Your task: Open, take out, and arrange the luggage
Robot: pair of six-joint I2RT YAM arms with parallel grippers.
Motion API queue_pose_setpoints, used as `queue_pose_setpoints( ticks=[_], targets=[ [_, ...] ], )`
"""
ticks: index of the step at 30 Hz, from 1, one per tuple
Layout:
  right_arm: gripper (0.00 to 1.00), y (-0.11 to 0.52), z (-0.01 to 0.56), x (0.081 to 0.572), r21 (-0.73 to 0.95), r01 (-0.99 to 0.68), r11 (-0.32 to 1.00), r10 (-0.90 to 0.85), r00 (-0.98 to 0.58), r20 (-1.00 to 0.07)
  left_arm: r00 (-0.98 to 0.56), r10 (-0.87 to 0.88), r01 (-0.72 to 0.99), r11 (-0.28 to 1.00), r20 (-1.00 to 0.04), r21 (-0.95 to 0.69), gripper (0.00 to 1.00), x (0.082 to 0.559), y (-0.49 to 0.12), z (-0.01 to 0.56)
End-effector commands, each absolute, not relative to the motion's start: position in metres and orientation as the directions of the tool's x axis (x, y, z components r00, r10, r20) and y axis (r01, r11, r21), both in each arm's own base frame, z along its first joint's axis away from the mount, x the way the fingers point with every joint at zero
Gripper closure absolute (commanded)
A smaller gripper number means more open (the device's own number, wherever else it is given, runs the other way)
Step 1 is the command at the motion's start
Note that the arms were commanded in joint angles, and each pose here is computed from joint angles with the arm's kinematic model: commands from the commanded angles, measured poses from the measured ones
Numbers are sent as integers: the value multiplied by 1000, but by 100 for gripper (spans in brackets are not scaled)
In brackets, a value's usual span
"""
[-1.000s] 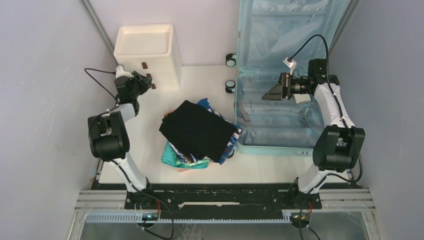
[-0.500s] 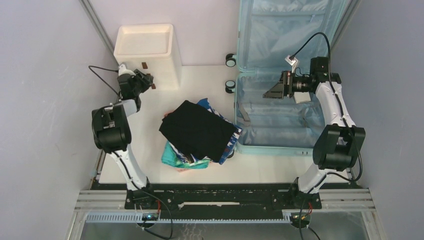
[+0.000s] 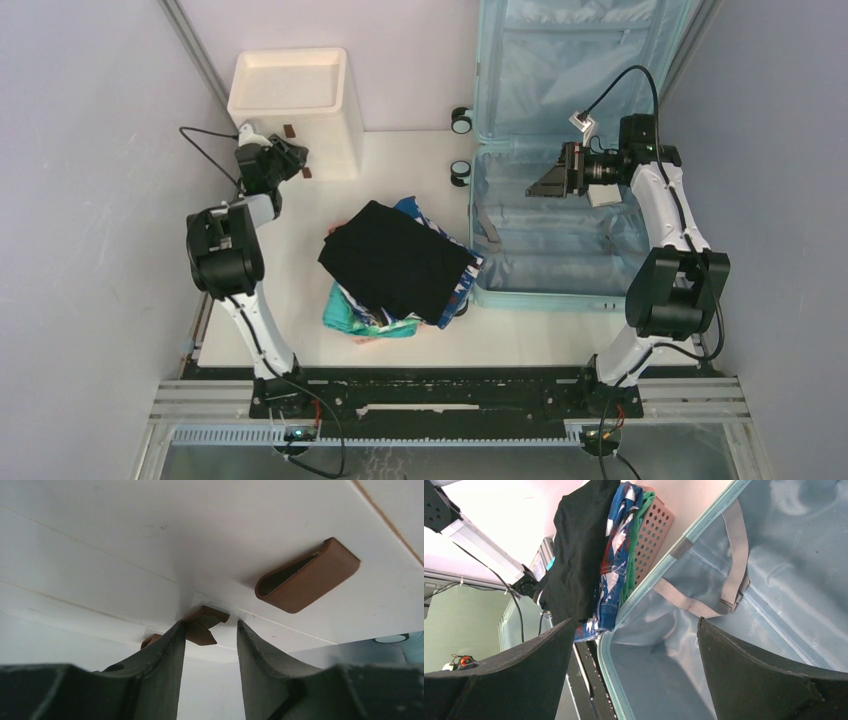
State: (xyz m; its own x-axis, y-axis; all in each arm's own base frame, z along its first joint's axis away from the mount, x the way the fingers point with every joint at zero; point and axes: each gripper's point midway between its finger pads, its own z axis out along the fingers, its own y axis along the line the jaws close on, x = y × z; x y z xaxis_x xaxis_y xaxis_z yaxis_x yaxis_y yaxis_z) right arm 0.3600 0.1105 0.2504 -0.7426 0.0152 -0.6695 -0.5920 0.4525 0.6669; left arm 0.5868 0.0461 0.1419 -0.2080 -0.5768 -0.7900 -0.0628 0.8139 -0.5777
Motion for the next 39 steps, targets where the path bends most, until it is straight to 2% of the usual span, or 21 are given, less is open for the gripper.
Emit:
queue_pose_setpoints(
  ticks=[1,5,8,10,13,16,24,34,39],
  targets=[
    [0,107,263,366,622,-635,459,5,-698,-716,-125,-562,-34,826,-818,-562,52,600,54,172],
    [0,107,262,367,623,-633,460,5,-700,-714,-126,-557,-60,830,-821,-554,52,601,60,171],
    [0,107,263,367,623,-633,459,5,-700,-714,-124,-567,-69,824,-814,-563,57,602,63,171],
    [0,107,263,368,623,-632,461,4,-700,-714,-125,-574,-68,819,-809,-570,64,603,63,171],
    [0,107,263,368,623,-632,462,4,-700,-714,-130,-587,-51,809,-799,-586,87,605,60,171],
    [0,107,263,368,622,-632,462,3,-700,-714,-130,-600,-45,799,-789,-600,99,605,60,172],
    [0,107,263,367,618,-635,464,1,-697,-717,-125,-631,-58,775,-766,-629,100,589,58,179],
    [0,104,264,368,615,-636,467,4,-694,-720,-150,-731,-135,682,-666,-719,100,528,44,152],
    [0,101,266,369,607,-638,473,6,-687,-727,-152,-739,-142,673,-656,-726,100,506,39,149]
  ],
)
